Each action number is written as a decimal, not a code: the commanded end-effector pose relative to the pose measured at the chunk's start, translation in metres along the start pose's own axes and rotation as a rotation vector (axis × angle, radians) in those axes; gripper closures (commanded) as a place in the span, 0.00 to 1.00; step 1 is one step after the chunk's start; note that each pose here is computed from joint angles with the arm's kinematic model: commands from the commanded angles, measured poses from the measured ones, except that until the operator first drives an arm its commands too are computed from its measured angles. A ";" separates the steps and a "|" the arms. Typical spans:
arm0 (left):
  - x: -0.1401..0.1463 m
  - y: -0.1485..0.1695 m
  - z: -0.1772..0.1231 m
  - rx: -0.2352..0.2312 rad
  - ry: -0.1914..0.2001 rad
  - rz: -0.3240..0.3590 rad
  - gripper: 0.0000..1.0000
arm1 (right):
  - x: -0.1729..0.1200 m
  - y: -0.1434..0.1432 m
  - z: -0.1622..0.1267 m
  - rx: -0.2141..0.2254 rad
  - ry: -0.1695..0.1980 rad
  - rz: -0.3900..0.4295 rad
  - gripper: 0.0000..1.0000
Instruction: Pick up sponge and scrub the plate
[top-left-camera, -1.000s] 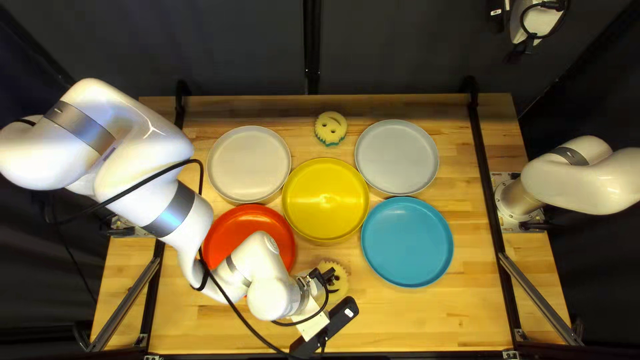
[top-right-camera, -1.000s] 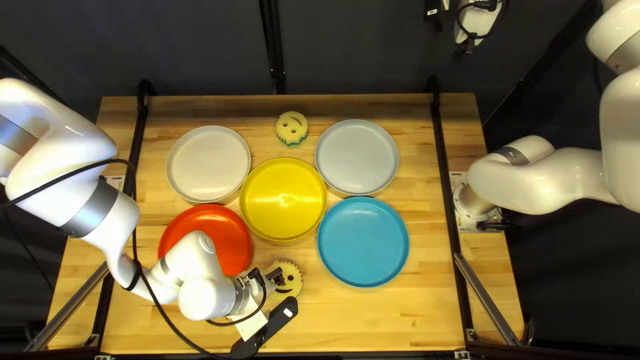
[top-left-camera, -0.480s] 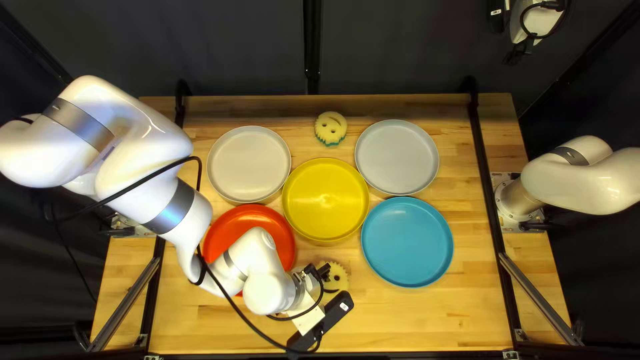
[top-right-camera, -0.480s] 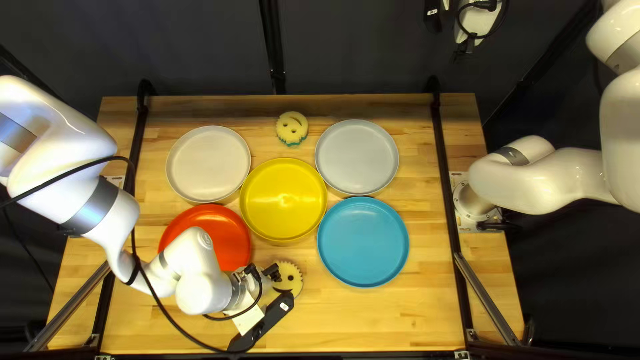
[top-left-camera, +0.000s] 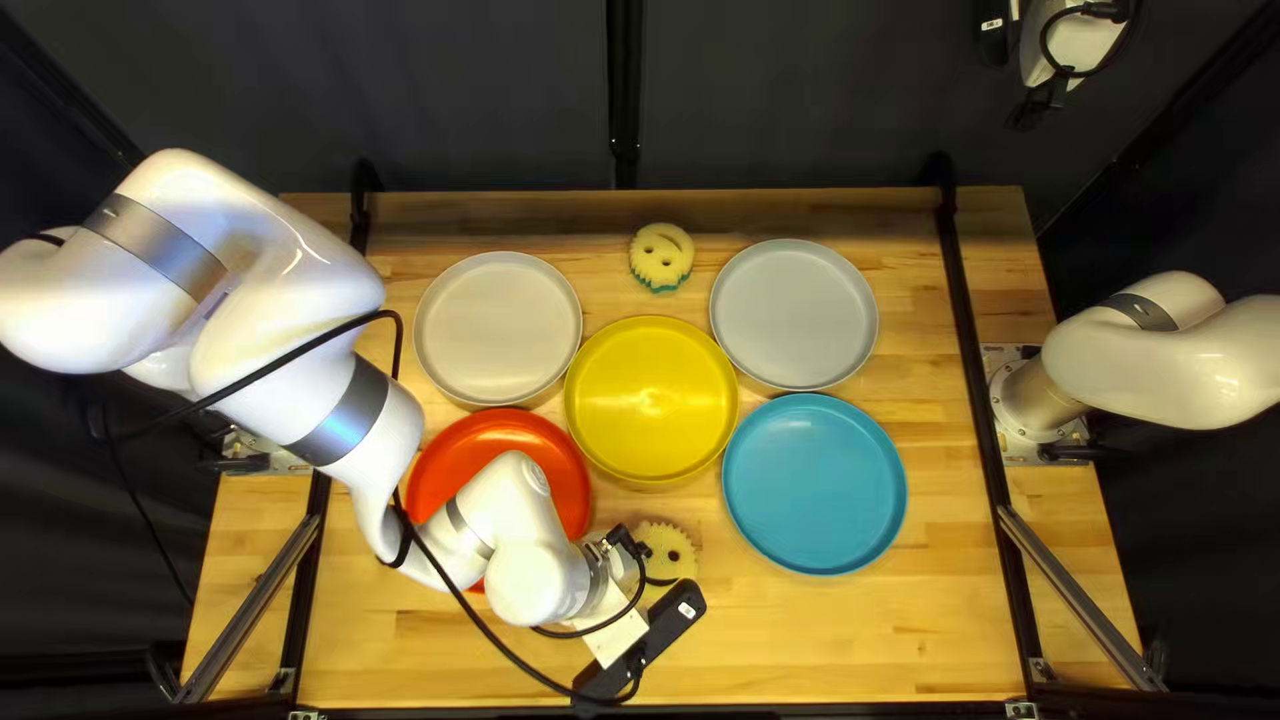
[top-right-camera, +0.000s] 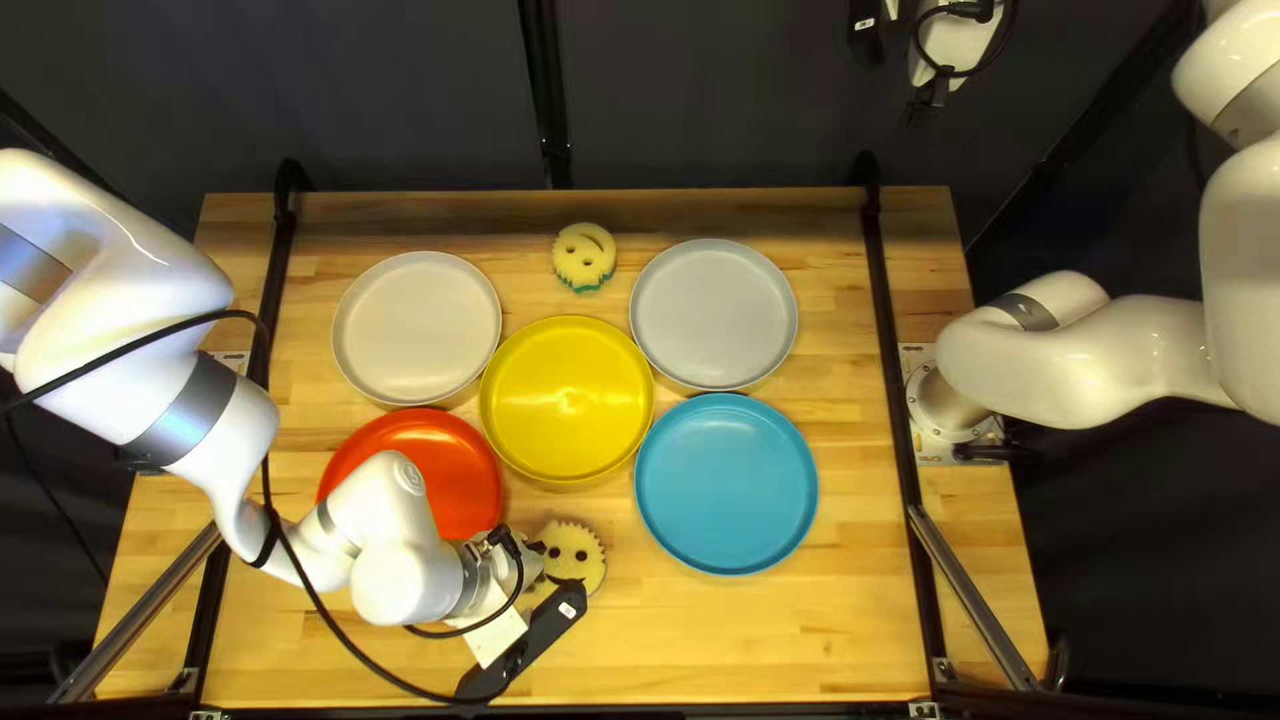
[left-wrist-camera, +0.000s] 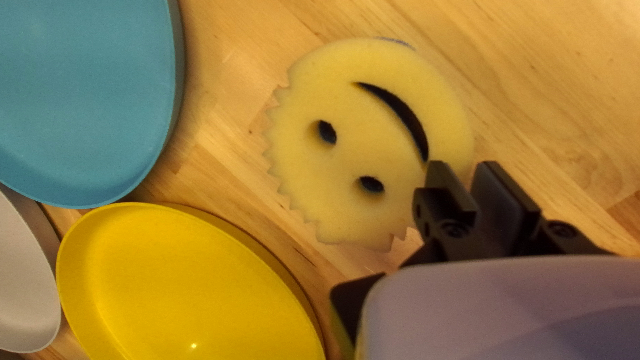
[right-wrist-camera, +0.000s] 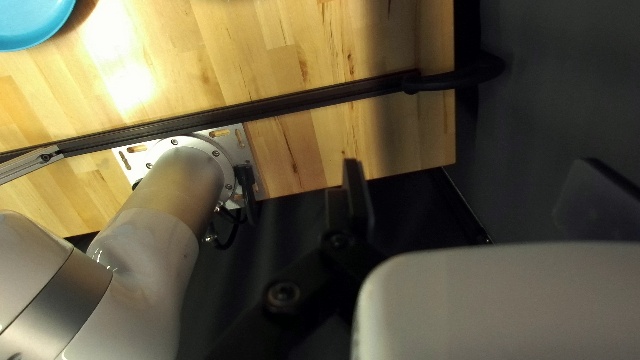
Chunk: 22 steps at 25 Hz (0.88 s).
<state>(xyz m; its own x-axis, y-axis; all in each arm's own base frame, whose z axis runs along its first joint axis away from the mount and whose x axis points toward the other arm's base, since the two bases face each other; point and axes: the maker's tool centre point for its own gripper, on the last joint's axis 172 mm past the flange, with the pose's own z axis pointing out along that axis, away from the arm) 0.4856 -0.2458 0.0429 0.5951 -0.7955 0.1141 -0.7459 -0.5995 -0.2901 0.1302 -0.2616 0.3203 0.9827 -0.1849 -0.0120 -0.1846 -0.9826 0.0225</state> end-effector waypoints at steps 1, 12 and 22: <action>0.000 0.000 0.000 0.000 0.000 0.000 0.05 | 0.000 0.000 0.000 0.000 0.000 0.000 0.00; 0.000 0.000 0.000 0.000 0.000 0.000 0.00 | 0.000 0.000 0.000 0.000 0.000 0.000 0.00; -0.001 0.001 0.001 0.004 0.004 -0.006 0.00 | 0.000 0.000 0.000 0.000 0.000 0.000 0.00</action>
<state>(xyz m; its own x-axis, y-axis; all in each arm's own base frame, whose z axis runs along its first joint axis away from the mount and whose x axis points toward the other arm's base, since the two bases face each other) 0.4843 -0.2460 0.0423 0.5980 -0.7928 0.1177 -0.7422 -0.6032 -0.2919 0.1302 -0.2616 0.3203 0.9827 -0.1849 -0.0120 -0.1846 -0.9826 0.0225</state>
